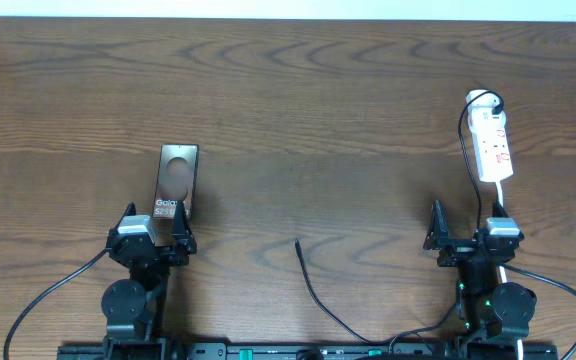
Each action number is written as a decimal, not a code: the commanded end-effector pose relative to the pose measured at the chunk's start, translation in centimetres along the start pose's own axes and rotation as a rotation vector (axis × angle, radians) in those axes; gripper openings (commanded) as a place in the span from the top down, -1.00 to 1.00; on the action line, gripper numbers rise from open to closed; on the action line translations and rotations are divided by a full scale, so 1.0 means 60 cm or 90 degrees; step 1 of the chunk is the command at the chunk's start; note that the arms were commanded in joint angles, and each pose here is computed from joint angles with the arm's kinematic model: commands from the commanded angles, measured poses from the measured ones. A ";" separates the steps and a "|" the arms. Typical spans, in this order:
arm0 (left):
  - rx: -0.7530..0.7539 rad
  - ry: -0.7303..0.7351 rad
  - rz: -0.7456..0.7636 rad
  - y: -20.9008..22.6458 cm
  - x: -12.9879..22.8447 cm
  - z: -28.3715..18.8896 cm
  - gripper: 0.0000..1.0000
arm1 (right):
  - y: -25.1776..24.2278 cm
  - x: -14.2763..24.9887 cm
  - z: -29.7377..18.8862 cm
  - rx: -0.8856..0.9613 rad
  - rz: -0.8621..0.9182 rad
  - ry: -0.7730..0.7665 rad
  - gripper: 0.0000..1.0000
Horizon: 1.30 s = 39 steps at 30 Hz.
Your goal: Plug charger to phone and switch on socket
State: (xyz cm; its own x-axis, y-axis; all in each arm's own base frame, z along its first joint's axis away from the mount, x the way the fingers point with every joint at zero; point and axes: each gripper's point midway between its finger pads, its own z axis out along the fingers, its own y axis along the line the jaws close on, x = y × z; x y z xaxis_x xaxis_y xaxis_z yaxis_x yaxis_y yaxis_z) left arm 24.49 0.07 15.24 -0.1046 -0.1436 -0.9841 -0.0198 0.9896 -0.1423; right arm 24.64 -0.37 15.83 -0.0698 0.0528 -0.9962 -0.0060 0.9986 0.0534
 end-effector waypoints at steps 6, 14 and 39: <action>-0.016 0.030 0.006 0.010 0.026 0.001 -0.62 | 0.000 0.001 0.000 0.001 -0.007 0.001 -0.99; -0.016 0.030 0.006 0.010 0.026 0.001 -0.62 | 0.000 0.001 0.000 0.001 -0.007 0.001 -0.99; -0.006 -0.003 0.006 0.004 0.004 0.001 -0.62 | 0.000 0.001 0.000 0.001 -0.007 0.001 -0.99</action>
State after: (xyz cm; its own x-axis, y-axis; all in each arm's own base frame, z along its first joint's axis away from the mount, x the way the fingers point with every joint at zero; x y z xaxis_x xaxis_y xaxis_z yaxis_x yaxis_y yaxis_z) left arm 24.52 0.07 15.47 -0.0948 -0.1436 -0.9851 -0.0184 0.9896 -0.1425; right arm 24.64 -0.37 15.83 -0.0698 0.0528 -0.9962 -0.0060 0.9986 0.0534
